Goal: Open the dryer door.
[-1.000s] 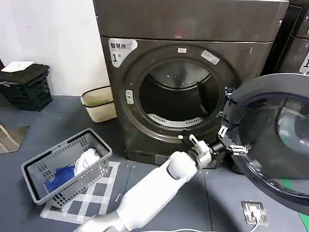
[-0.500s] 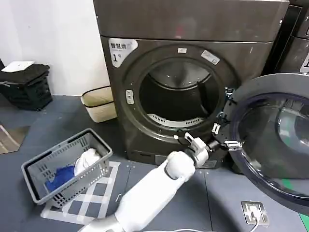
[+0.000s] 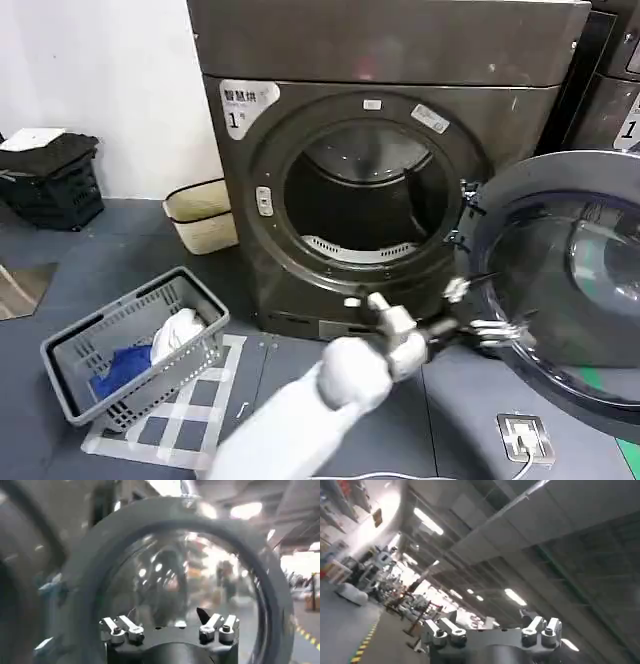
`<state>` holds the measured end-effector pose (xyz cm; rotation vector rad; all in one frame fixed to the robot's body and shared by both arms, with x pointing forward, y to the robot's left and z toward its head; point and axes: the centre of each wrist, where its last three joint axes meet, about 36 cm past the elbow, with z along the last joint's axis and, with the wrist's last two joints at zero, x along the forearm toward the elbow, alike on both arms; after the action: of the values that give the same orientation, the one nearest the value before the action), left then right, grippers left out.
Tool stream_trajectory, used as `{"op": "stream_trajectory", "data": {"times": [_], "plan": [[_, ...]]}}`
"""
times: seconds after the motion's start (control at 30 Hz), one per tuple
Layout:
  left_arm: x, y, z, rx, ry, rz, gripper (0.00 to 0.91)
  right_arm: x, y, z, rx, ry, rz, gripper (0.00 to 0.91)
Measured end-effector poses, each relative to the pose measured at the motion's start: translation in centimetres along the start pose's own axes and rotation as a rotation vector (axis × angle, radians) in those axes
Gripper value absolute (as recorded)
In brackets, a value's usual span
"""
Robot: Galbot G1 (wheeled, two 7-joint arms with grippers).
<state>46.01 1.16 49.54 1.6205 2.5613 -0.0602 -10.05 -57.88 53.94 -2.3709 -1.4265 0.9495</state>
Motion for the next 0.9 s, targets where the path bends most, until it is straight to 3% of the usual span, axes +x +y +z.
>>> {"op": "stream_trajectory", "data": {"times": [0.27, 0.4, 0.7, 0.9], "plan": [[7.9, 0.7, -0.5, -0.052, 0.057, -0.034, 0.907, -1.2, 1.2, -0.3, -0.015, -0.004, -0.027, 0.907], [9.2, 0.7, 0.0, -0.064, 0.078, -0.040, 0.907, -1.7, 1.5, -0.3, -0.014, -0.009, -0.034, 0.907], [4.4, 0.8, 0.8, -0.038, 0.080, -0.011, 0.907, -1.4, 1.1, -0.5, -0.020, -0.017, -0.061, 0.907], [0.5, 0.5, 0.1, -0.022, 0.059, 0.010, 0.907, -1.3, 0.8, -0.7, -0.022, -0.023, -0.063, 0.907]]}}
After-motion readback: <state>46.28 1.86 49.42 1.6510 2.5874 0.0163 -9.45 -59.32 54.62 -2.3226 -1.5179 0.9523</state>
